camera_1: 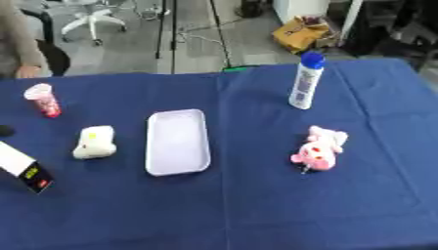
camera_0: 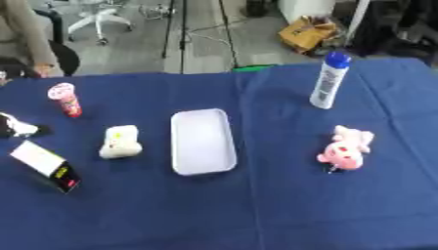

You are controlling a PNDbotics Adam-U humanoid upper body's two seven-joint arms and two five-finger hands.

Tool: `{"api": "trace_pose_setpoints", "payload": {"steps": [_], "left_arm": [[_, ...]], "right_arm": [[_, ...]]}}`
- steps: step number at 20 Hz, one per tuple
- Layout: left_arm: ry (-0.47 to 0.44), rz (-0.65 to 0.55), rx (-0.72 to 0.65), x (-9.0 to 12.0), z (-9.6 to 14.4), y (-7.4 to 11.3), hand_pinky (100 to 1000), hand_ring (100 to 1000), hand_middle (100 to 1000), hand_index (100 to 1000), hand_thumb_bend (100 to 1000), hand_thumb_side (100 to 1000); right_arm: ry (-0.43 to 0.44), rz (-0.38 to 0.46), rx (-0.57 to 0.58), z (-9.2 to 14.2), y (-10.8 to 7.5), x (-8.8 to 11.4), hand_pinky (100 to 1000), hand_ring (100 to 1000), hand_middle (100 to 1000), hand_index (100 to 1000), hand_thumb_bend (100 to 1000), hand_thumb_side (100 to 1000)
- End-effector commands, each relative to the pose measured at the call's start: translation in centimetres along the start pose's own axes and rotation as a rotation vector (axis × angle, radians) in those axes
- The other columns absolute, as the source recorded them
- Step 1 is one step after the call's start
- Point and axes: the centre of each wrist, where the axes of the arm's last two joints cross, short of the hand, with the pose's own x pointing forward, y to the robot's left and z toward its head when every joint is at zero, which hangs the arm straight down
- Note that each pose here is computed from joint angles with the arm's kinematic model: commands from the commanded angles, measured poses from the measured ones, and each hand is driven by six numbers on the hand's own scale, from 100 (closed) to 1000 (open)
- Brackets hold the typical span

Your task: Pick up objects on the table and place them in the box.

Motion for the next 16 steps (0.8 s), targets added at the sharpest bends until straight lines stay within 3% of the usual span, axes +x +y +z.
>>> {"api": "trace_pose_setpoints", "payload": {"steps": [1, 4, 8, 16], "left_arm": [[0.017, -0.048, -0.063, -1.0, 0.2, 0.4, 832, 868, 835, 891, 780, 487], [0.008, -0.053, -0.111, -1.2, -0.2, -0.4, 833, 870, 836, 891, 783, 482], [-0.008, -0.100, -0.177, -1.7, -0.5, -1.7, 833, 876, 835, 887, 859, 469], [-0.040, -0.132, -0.242, -2.8, -1.4, -3.1, 838, 891, 853, 890, 868, 428]], "right_arm": [[-0.014, 0.023, 0.005, -0.4, -0.9, 0.1, 781, 800, 781, 899, 300, 673], [-0.010, 0.025, 0.008, -0.4, -0.9, 0.0, 781, 800, 781, 899, 300, 673], [0.002, 0.026, 0.008, -0.3, -1.0, -0.2, 782, 800, 781, 899, 298, 674], [0.015, 0.022, 0.011, -0.2, -1.0, -0.6, 782, 798, 780, 899, 292, 677]]}}
